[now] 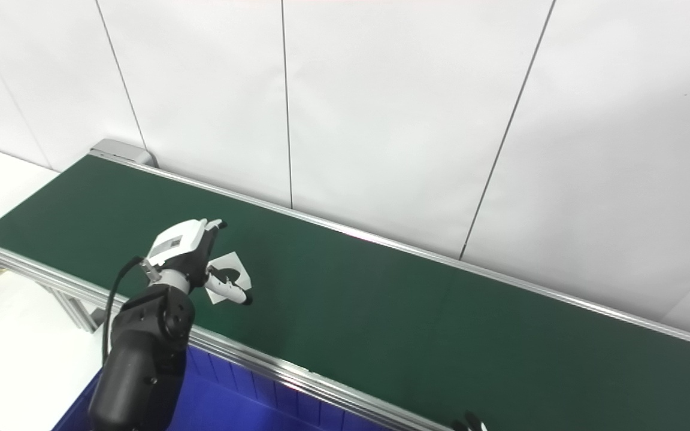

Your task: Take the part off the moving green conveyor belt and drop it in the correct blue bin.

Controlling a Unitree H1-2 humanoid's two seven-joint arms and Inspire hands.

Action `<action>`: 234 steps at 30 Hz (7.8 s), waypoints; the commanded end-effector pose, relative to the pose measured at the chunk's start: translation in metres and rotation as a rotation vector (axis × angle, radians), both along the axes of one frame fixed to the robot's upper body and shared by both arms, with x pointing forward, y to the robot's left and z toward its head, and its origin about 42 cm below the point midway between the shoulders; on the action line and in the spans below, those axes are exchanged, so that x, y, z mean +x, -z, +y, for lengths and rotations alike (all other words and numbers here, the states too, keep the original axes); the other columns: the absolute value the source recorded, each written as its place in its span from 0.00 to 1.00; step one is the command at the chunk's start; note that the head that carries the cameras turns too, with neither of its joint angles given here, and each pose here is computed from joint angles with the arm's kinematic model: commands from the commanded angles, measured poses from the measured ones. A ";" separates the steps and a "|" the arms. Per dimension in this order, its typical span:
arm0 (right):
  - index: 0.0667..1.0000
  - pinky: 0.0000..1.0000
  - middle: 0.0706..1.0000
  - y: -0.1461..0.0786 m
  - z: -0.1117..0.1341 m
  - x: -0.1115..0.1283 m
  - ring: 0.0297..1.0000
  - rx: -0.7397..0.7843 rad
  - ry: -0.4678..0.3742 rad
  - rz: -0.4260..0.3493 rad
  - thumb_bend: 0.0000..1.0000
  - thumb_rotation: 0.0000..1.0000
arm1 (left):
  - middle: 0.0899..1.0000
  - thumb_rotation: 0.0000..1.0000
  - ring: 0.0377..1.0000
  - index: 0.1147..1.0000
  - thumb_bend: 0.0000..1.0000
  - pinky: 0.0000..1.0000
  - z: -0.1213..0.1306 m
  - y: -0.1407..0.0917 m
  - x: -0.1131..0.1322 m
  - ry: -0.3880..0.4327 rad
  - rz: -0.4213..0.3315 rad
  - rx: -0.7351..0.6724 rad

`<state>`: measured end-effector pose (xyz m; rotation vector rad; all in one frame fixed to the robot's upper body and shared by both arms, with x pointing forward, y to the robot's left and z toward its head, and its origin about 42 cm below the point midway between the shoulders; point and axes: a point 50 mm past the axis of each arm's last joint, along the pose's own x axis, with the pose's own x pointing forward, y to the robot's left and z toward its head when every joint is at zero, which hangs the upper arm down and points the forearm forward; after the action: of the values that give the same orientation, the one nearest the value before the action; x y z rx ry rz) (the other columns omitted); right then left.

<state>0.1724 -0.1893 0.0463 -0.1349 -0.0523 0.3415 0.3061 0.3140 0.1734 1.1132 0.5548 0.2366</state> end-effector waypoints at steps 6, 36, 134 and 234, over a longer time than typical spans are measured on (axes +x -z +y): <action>0.95 0.79 0.89 -0.013 0.002 0.002 0.86 0.029 -0.001 -0.060 0.73 0.60 | 0.99 0.18 0.94 0.94 0.89 0.80 0.012 0.001 0.013 -0.024 -0.013 0.041; 0.95 0.77 0.89 -0.014 0.009 -0.001 0.85 0.048 0.002 -0.061 0.75 0.60 | 0.68 0.04 0.72 0.59 0.83 0.91 0.004 0.056 0.049 0.038 0.037 0.041; 0.90 0.69 0.83 -0.066 0.002 0.001 0.79 0.021 0.050 -0.104 0.70 0.77 | 0.40 0.00 0.45 0.45 0.50 0.59 0.001 0.043 -0.157 0.709 -0.020 0.049; 0.92 0.76 0.87 -0.035 0.042 -0.006 0.85 0.029 0.012 -0.061 0.89 0.64 | 0.86 0.57 0.85 0.87 0.92 0.81 -0.094 0.104 -0.116 0.666 -0.336 -1.188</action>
<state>0.1637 -0.1513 0.0713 -0.1280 -0.0671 0.3253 0.1854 0.2193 0.0618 0.0138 0.0131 -0.4501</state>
